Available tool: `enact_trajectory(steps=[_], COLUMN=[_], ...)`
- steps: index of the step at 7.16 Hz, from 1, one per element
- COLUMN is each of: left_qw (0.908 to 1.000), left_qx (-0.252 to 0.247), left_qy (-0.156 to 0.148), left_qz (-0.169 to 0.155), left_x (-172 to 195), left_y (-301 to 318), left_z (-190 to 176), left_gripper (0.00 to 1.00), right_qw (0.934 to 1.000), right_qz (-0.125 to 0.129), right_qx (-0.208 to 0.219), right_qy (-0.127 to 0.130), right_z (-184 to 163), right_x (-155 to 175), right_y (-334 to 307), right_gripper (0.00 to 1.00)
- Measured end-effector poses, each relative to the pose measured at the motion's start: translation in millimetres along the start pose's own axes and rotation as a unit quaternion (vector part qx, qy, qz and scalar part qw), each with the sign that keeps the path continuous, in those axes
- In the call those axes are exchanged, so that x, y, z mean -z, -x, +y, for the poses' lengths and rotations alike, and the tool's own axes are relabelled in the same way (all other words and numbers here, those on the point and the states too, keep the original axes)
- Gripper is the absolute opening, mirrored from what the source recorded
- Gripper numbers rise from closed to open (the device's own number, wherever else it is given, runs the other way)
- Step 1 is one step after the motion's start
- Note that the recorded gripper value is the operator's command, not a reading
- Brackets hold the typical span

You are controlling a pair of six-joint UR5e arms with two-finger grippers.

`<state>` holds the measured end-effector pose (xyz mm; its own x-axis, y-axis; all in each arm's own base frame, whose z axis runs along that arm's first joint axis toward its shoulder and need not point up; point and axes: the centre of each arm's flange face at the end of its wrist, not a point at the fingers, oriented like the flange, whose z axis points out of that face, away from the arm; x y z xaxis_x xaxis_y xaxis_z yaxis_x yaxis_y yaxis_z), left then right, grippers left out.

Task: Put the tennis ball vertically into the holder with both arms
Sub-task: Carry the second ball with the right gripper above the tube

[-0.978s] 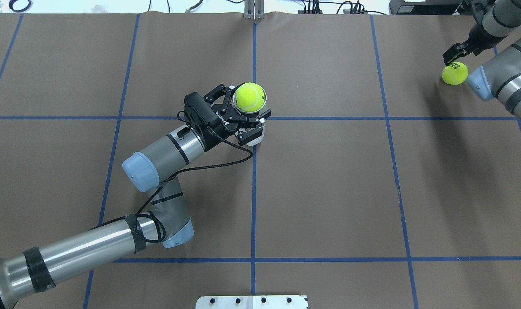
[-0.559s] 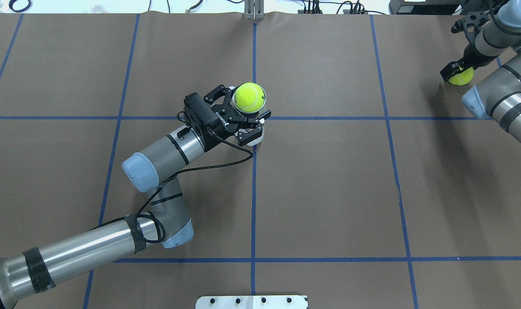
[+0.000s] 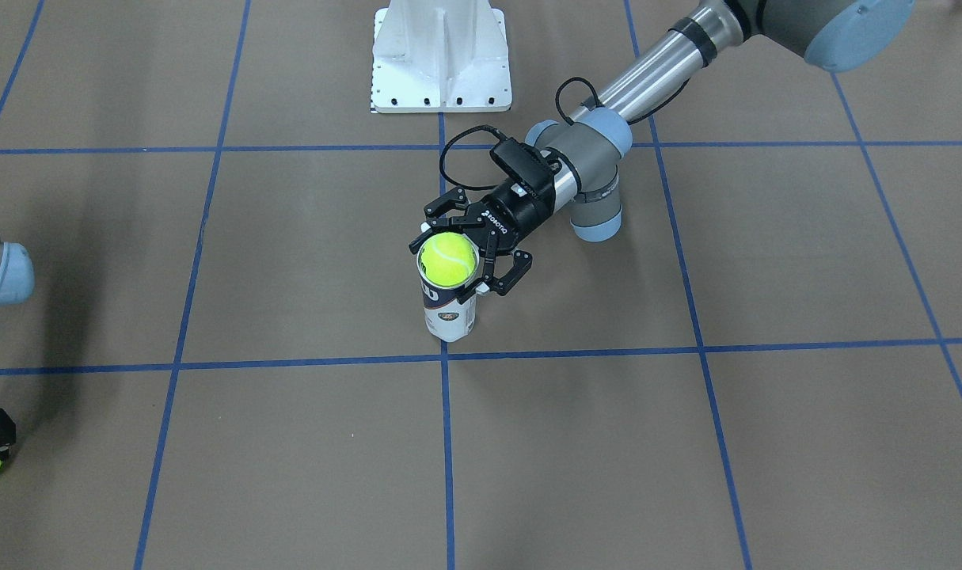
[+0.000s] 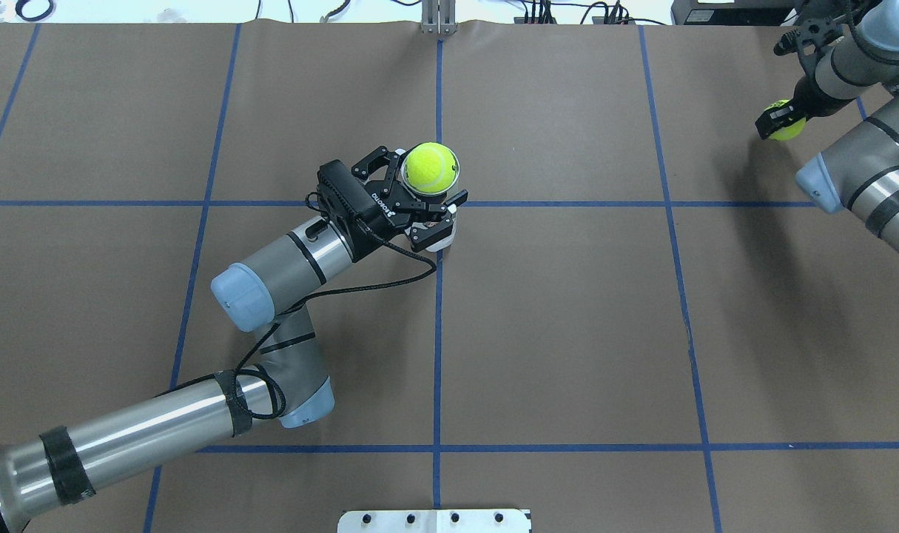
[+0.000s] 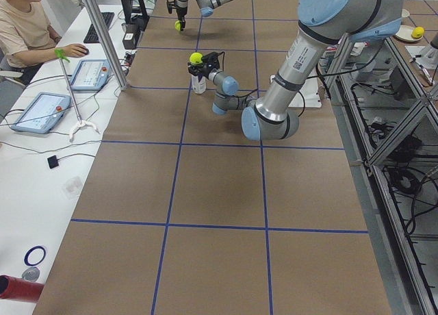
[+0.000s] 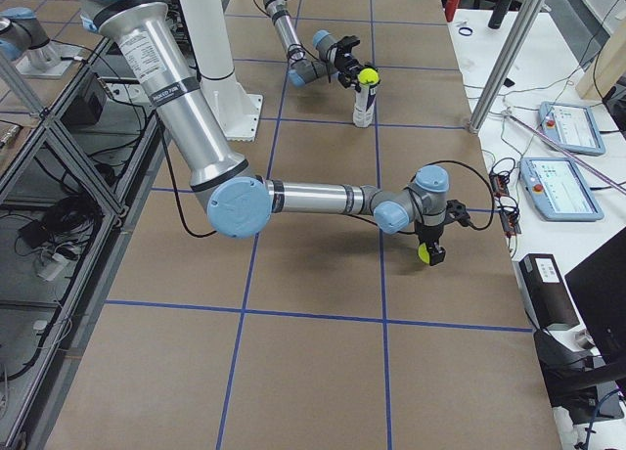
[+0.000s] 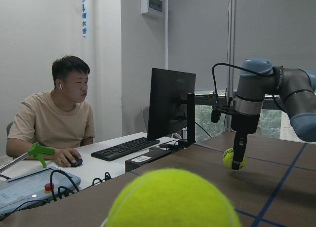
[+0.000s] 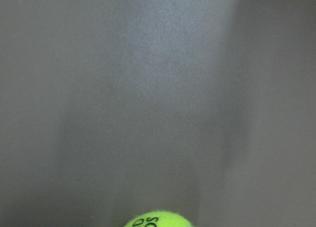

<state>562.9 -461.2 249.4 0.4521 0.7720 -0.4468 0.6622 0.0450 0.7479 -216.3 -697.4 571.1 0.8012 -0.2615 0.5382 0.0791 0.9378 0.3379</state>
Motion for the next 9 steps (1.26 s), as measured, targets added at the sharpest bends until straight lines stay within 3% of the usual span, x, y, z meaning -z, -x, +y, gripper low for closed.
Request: enact_trajectory(steps=[1, 3, 5, 6, 8, 9], left_qw=[1.0000, 1.0000, 1.0000, 1.0000, 1.0000, 1.0000], left_qx=[0.000, 0.000, 0.000, 0.000, 0.000, 0.000], left_qy=[0.000, 0.000, 0.000, 0.000, 0.000, 0.000], left_qz=[0.000, 0.000, 0.000, 0.000, 0.000, 0.000], left_x=[-0.3, -0.7, -0.7, -0.7, -0.9, -1.0], left_y=[-0.2, -0.5, -0.4, -0.4, -0.7, -0.8], left_z=[-0.4, -0.6, -0.4, -0.5, -1.1, -1.1], left_gripper=[0.99, 0.99, 0.99, 0.99, 0.99, 0.99], right_qw=[0.9988, 0.9895, 0.9725, 0.9626, 0.9476, 0.9440], right_qz=[-0.022, -0.073, -0.132, -0.150, -0.160, -0.151], right_qx=[-0.040, -0.121, -0.191, -0.225, -0.276, -0.292], right_qy=[-0.015, -0.030, -0.019, -0.007, 0.018, 0.030], right_z=[-15.1, -36.2, -47.0, -57.2, -71.7, -71.8], right_x=[33.5, 112.6, 194.8, 234.9, 304.5, 329.3], right_y=[29.4, 116.9, 225.5, 283.3, 372.1, 408.3], right_gripper=[0.00, 0.00, 0.00, 0.00, 0.00, 0.00])
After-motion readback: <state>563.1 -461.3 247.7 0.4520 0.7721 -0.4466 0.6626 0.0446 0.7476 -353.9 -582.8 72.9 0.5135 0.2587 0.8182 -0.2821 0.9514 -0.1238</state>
